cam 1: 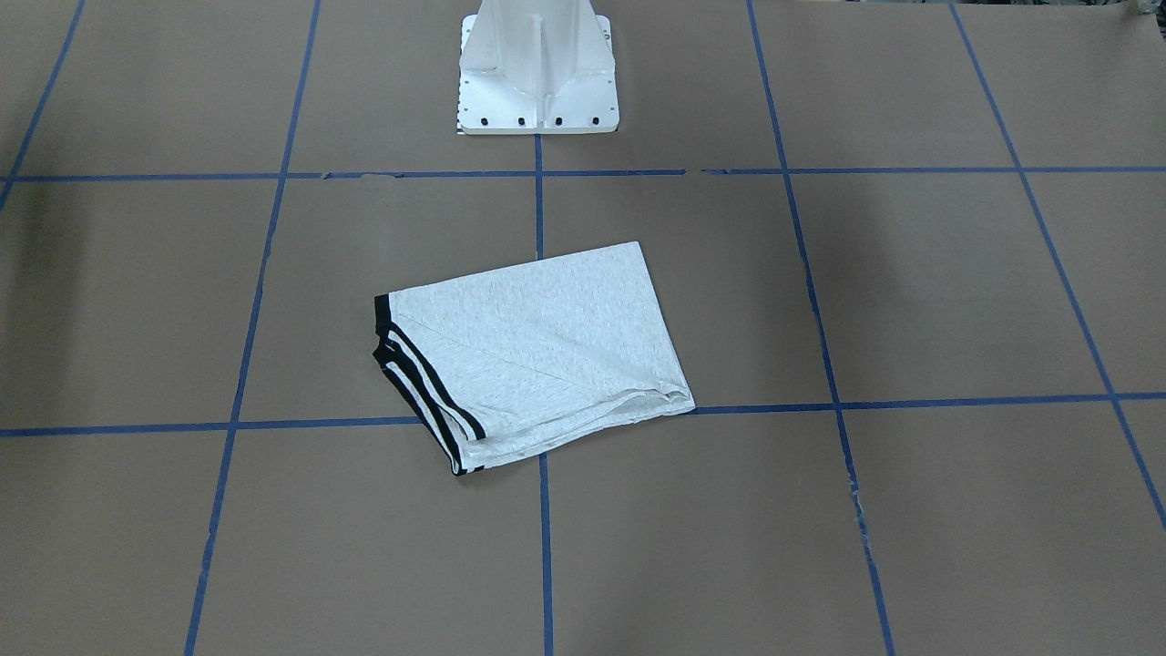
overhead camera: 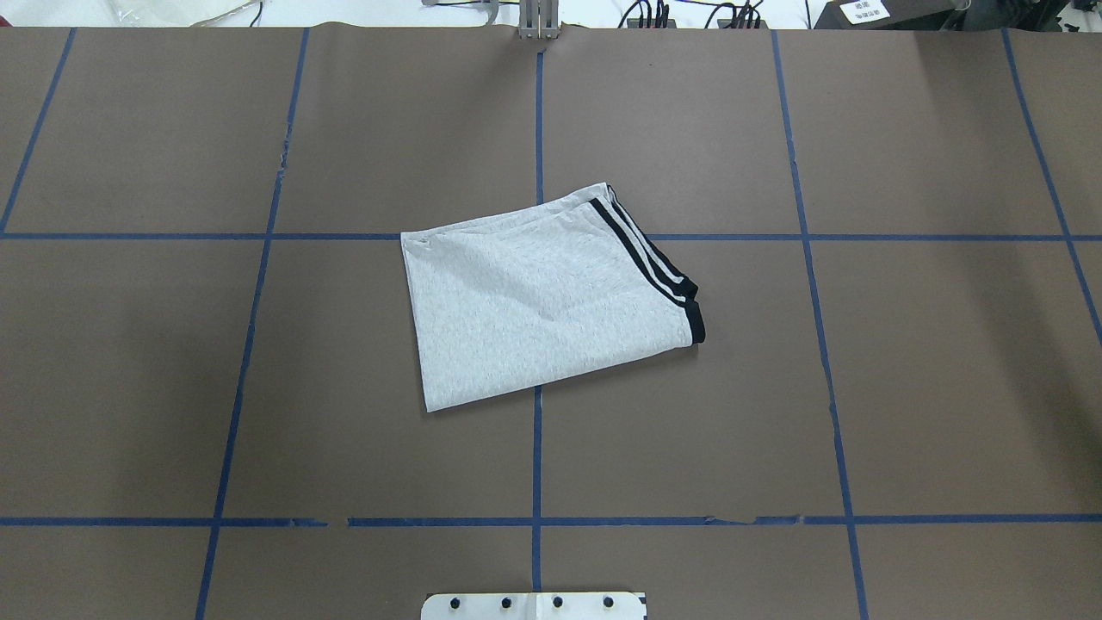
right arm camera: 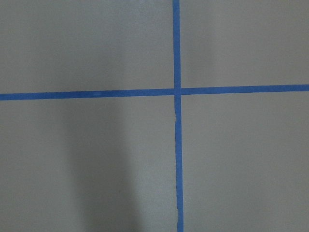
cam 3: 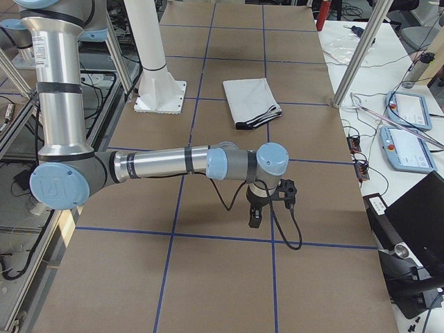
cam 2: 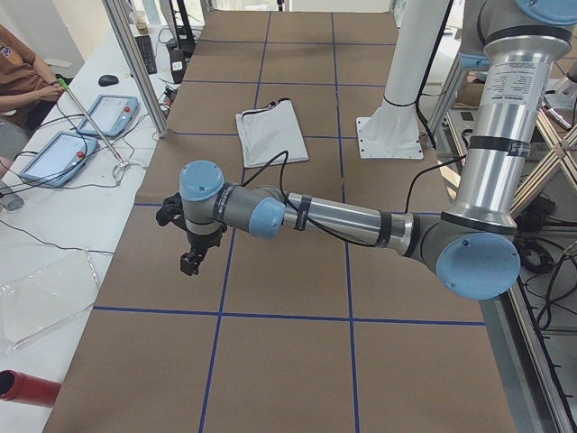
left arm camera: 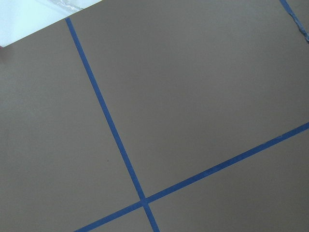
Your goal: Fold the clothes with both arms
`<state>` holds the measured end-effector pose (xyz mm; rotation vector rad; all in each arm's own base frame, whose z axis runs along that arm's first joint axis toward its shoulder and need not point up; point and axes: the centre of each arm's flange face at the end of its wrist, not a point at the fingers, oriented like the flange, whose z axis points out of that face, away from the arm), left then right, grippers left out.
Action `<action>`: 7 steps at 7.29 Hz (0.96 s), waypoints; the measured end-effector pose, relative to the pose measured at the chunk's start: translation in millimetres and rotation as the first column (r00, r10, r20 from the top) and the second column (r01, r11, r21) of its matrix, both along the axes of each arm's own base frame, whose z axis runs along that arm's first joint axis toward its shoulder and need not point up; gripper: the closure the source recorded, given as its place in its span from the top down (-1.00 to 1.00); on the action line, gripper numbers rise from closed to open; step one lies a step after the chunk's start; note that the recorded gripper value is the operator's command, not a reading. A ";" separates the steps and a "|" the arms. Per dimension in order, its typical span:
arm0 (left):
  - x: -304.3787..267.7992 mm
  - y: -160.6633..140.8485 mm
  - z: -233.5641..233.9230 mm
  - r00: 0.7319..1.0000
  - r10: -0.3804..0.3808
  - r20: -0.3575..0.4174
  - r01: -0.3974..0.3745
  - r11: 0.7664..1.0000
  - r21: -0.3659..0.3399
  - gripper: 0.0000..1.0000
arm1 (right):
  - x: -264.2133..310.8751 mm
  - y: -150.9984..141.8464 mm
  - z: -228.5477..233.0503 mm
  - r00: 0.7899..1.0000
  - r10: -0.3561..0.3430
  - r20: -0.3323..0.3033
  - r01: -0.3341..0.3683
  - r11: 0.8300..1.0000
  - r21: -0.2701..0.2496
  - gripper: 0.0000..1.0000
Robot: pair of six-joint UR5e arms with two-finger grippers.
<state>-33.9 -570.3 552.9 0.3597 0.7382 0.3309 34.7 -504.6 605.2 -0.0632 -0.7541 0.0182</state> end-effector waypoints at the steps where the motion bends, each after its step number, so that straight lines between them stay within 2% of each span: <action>1: 0.0 2.9 1.2 1.000 0.000 0.002 0.000 1.000 0.001 1.00 | -0.3 -0.3 -0.8 1.000 0.000 0.003 0.000 1.000 0.001 1.00; 4: 0.8 1.8 -5.0 1.000 0.002 -0.002 -0.002 1.000 0.015 1.00 | -0.9 -1.0 0.8 1.000 0.000 0.003 0.000 1.000 -0.004 1.00; 7: -1.0 7.4 5.0 1.000 -0.001 0.001 0.001 1.000 -0.006 1.00 | -0.7 -1.1 3.8 1.000 0.001 0.003 -0.001 1.000 -0.011 1.00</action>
